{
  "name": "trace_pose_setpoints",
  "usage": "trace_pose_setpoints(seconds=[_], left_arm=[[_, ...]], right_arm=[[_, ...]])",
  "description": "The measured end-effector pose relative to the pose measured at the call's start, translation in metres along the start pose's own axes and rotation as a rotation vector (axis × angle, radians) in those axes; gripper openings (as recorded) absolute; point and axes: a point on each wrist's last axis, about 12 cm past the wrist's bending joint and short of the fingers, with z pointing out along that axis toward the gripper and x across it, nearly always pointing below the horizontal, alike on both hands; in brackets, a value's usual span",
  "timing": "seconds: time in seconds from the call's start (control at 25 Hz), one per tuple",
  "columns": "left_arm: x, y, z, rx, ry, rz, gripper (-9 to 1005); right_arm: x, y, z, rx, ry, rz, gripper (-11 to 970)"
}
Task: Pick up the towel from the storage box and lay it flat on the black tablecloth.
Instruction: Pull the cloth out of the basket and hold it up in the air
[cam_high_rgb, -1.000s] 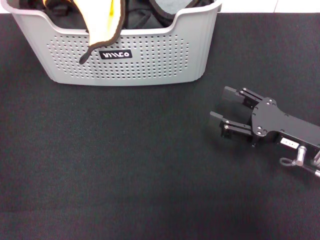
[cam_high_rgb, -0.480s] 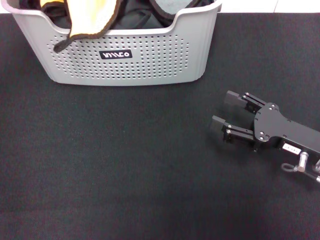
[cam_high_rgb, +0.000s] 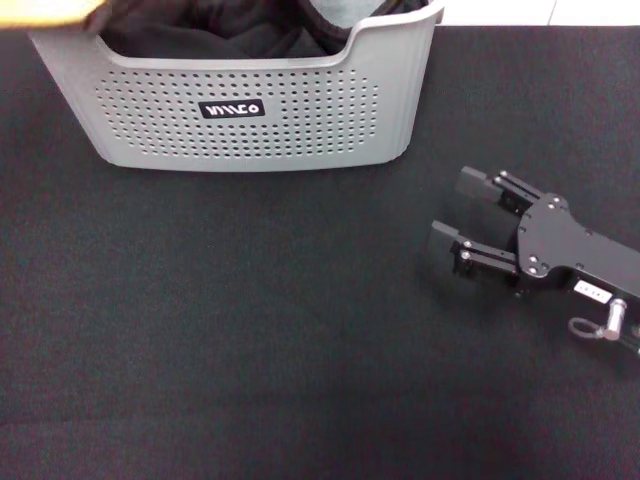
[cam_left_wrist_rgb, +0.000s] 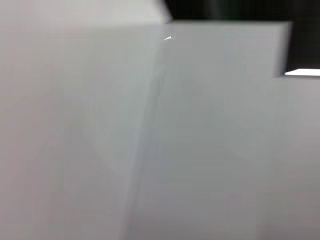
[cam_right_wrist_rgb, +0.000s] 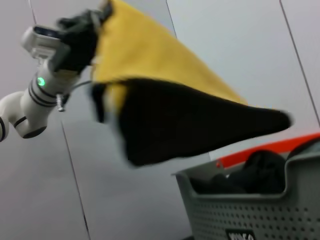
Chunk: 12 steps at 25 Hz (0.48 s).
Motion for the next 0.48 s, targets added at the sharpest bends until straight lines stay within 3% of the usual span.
trace_pose_setpoints(seconds=[0.16, 0.32, 0.48], left_arm=[[-0.009, -0.016, -0.007, 0.13, -0.013, 0.018, 30], [-0.004, -0.018, -0.01, 0.134, -0.006, -0.011, 29], [0.004, -0.017, -0.014, 0.122, -0.014, -0.044, 29]], right_arm=[[-0.005, 0.002, -0.001, -0.012, -0.045, -0.048, 859], [-0.01, 0.006, 0.0, -0.043, -0.097, -0.124, 852], [-0.011, 0.014, 0.008, -0.052, -0.144, -0.302, 845]])
